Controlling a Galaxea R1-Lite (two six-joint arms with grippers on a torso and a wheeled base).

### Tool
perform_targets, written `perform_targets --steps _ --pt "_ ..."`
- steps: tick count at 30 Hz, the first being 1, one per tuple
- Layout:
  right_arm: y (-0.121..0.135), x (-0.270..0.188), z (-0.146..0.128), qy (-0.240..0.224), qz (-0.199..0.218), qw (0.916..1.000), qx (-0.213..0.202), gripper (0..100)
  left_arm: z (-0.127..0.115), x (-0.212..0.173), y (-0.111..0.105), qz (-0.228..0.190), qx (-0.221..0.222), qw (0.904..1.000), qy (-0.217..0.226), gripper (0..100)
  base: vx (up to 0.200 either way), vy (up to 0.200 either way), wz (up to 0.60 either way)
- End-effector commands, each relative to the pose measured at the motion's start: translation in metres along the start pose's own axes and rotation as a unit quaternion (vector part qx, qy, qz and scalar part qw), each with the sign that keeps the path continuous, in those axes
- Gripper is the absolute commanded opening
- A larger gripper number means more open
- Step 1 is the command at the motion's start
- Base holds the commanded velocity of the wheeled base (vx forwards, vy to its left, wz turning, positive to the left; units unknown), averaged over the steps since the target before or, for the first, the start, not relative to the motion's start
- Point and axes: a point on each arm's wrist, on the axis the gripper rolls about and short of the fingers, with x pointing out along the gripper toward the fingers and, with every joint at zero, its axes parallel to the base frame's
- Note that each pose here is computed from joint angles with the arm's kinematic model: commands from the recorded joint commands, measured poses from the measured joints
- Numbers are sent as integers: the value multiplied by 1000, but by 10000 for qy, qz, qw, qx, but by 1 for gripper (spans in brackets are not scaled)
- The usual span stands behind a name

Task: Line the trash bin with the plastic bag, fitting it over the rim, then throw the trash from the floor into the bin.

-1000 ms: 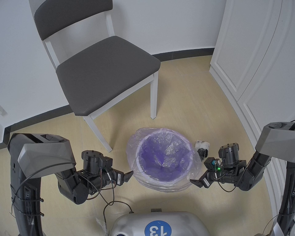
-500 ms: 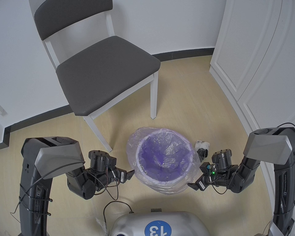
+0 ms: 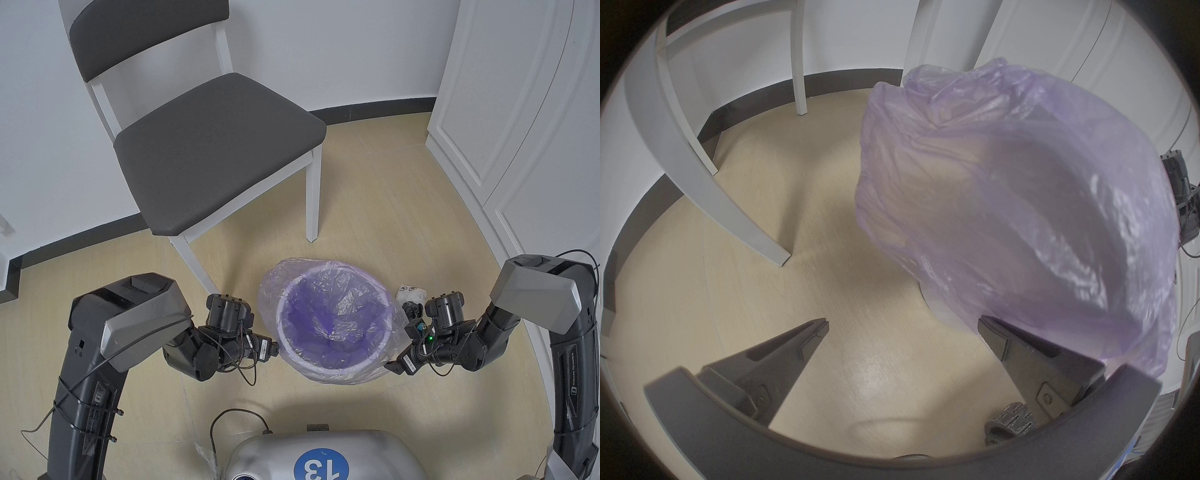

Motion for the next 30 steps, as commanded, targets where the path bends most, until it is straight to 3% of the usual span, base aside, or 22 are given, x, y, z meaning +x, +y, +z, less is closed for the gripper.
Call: perform_targets --steps 1,7,13,19,30 --pt "-4 -45 -1 -82 -25 10000 49 100 4 -36 2 -9 -68 10000 -3 100 0 0 0" --pt "-5 -99 -2 -497 -8 9988 -2 100 -1 -86 -2 -96 15 9990 -438 100 0 0 0" --pt "-3 -112 5 -730 -48 9973 -46 100 -10 -108 -4 -115 18 9988 -468 100 0 0 0" --pt "-4 -102 16 -972 -91 9952 -89 100 -13 -114 -4 -90 10 9977 -667 100 0 0 0" --pt "-9 -50 12 -830 -38 9965 -35 100 7 -122 0 -78 -11 9939 -1104 100 0 0 0"
